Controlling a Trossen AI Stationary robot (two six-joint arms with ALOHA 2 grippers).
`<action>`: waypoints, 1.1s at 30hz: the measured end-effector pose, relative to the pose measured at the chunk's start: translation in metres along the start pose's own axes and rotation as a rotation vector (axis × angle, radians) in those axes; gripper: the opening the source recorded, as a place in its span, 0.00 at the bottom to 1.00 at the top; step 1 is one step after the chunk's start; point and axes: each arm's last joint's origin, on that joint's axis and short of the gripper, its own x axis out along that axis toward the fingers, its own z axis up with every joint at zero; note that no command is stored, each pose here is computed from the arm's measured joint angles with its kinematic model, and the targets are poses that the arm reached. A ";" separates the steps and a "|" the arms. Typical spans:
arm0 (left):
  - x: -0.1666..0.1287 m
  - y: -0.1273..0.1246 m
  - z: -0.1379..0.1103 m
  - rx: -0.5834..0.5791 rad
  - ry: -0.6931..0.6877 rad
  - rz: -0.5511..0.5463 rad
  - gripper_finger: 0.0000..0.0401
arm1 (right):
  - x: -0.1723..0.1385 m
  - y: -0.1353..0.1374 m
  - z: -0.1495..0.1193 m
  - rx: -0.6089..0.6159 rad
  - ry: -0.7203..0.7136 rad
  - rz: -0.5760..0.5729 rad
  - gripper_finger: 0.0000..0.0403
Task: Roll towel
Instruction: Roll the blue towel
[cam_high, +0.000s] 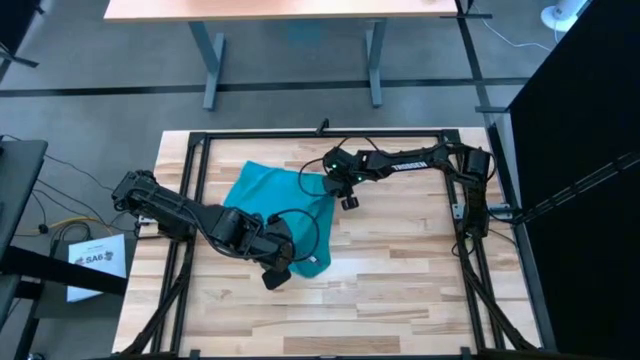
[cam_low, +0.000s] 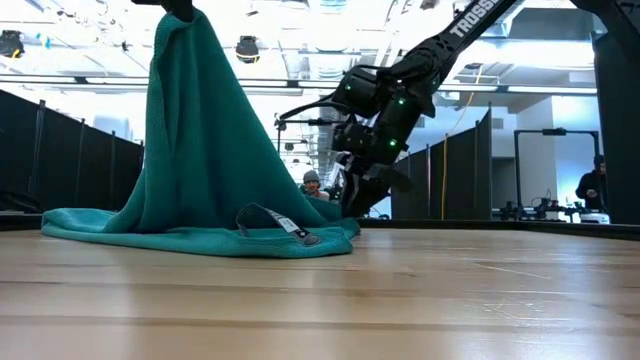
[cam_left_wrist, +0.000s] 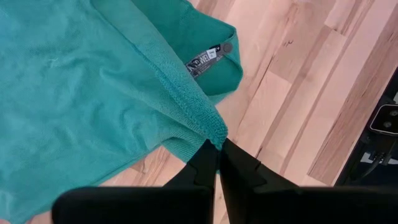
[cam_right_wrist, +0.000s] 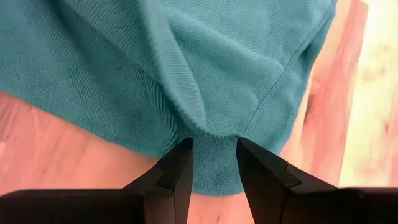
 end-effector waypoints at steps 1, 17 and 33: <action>0.000 0.000 0.000 0.000 0.000 0.000 0.00 | 0.000 0.000 0.000 0.000 0.002 0.002 0.27; 0.000 0.000 0.000 0.012 0.001 0.000 0.00 | 0.000 0.001 0.005 -0.056 -0.031 -0.026 0.27; 0.000 0.000 0.000 0.011 0.007 -0.006 0.00 | 0.001 0.007 0.011 -0.189 0.004 -0.067 0.27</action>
